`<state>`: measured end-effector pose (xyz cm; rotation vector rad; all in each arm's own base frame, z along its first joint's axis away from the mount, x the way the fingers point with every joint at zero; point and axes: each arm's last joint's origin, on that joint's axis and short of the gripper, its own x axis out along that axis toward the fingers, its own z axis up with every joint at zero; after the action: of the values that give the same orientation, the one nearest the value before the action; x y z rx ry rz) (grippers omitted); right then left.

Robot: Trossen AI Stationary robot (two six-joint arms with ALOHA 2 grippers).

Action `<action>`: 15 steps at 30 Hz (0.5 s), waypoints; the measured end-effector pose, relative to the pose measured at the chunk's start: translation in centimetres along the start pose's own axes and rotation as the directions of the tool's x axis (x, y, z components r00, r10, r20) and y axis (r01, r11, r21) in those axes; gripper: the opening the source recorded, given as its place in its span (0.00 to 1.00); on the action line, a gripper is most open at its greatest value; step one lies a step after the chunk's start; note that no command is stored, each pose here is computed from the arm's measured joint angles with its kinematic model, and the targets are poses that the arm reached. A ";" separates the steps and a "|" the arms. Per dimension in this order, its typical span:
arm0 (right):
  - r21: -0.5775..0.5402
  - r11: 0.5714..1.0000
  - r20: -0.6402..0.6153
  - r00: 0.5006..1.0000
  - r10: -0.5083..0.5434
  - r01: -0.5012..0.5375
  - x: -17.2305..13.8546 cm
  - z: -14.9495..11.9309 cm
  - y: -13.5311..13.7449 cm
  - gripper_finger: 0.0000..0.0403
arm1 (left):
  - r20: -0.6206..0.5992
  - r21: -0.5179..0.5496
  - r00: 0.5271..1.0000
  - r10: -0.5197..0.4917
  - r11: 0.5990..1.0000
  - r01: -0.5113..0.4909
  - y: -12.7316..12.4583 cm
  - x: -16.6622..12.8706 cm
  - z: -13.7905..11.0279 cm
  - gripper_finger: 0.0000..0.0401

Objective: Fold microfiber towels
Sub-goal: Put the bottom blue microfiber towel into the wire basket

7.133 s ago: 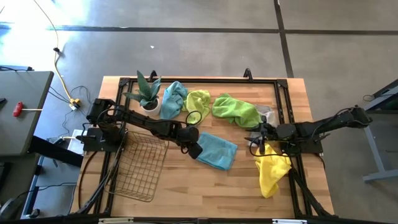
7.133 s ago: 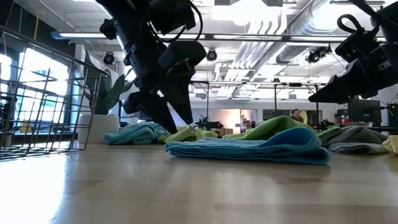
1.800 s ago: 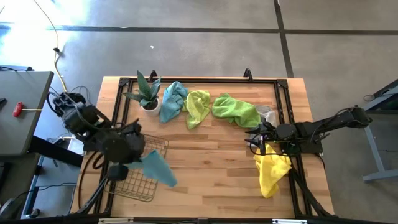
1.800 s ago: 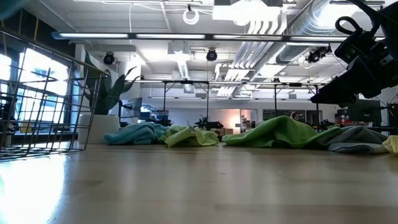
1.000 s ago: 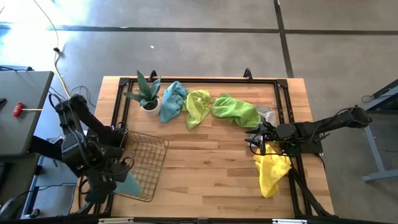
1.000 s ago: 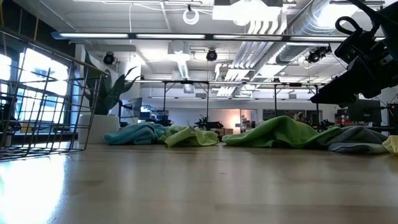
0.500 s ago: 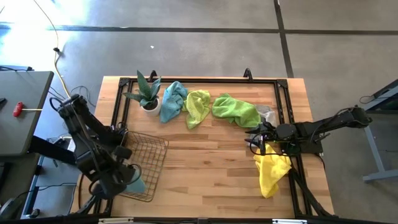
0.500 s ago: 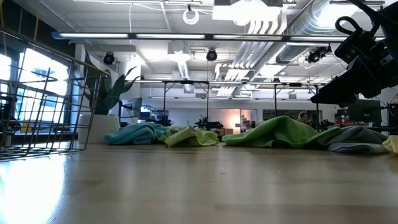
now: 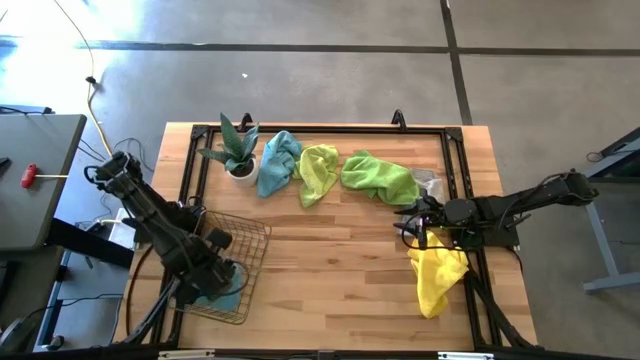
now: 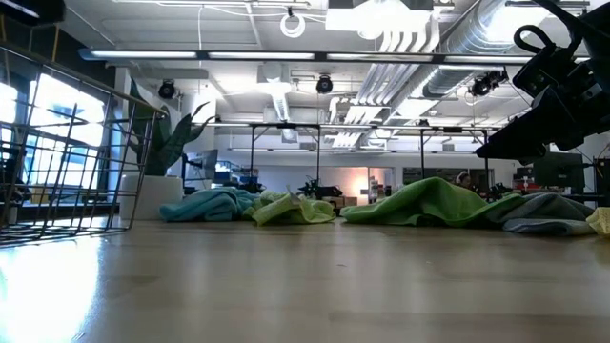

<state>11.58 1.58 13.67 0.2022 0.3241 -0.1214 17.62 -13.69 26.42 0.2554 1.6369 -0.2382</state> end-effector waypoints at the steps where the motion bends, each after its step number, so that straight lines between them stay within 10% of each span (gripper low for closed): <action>1: 0.000 1.000 0.000 1.000 0.000 0.000 0.0 0.0 0.0 0.47 | 0.002 -0.011 1.000 0.023 1.000 -0.022 0.3 0.4 0.1 0.01; 15: 0.000 1.000 0.000 1.000 0.000 0.000 0.0 0.0 0.0 0.47 | 0.038 -0.086 0.976 0.213 0.974 -0.209 2.5 2.5 0.6 0.04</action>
<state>11.58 1.57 13.66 0.2022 0.3242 -0.1218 18.72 -11.45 23.87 0.3561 1.5559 -0.0154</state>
